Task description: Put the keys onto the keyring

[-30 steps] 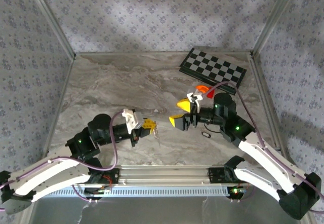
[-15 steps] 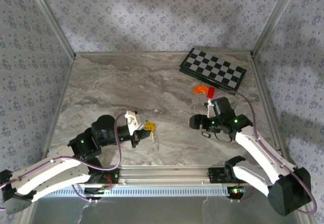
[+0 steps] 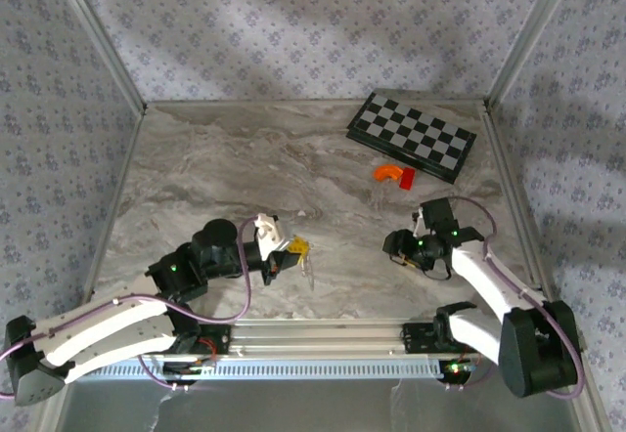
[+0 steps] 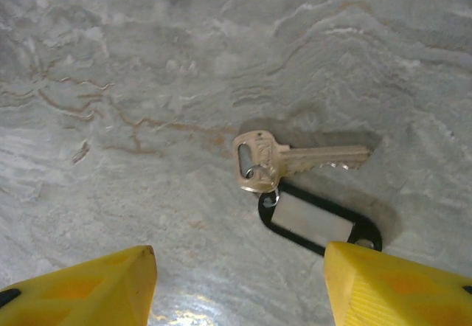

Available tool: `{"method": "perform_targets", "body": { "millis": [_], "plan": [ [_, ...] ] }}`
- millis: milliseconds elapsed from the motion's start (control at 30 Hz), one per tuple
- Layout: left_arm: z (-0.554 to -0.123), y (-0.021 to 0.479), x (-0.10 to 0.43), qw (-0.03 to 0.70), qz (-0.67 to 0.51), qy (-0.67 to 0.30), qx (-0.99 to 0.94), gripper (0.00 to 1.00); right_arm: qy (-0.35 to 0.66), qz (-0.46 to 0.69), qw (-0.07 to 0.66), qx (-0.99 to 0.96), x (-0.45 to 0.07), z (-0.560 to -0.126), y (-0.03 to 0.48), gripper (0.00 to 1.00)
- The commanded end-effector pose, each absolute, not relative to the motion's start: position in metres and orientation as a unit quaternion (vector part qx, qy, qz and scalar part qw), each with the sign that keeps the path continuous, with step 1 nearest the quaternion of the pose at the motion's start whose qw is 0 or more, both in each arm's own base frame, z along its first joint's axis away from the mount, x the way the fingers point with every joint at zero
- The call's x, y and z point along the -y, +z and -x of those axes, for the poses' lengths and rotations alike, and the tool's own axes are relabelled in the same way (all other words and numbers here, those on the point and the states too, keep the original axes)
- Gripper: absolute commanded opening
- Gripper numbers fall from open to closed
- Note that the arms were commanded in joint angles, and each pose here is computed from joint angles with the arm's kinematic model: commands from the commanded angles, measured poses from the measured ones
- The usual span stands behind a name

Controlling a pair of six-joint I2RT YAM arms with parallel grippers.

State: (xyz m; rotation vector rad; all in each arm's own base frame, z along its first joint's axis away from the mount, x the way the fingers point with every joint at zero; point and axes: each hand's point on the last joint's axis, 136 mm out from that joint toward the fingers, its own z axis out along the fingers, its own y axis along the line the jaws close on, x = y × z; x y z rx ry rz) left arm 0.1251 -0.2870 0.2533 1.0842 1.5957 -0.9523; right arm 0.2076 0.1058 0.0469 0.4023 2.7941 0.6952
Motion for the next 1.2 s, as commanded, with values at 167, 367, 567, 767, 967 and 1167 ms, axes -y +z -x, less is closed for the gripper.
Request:
{"method": "perform_targets", "body": {
  "millis": [167,367,567,767,967,1167],
  "plan": [
    [-0.121,0.271,0.289,0.496,-0.442,-0.411,-0.624,0.0,0.245,-0.13,0.126,-0.952,-0.108,-0.221,0.041,0.52],
    [-0.121,0.27,0.288,0.494,-0.442,-0.411,-0.625,0.0,0.244,-0.13,0.127,-0.953,-0.107,-0.221,0.037,0.45],
    [-0.121,0.272,0.286,0.496,-0.442,-0.412,-0.624,0.0,0.238,-0.129,0.124,-0.955,-0.106,-0.222,0.032,0.42],
    [-0.124,0.268,0.284,0.495,-0.436,-0.411,-0.629,0.0,0.236,-0.128,0.116,-0.956,-0.107,-0.221,0.024,0.4],
    [-0.128,0.264,0.283,0.489,-0.431,-0.415,-0.635,0.0,0.233,-0.128,0.113,-0.957,-0.108,-0.218,0.02,0.3],
    [-0.13,0.268,0.282,0.491,-0.428,-0.422,-0.631,0.0,0.232,-0.126,0.113,-0.958,-0.108,-0.216,0.019,0.2]
  ]
}}
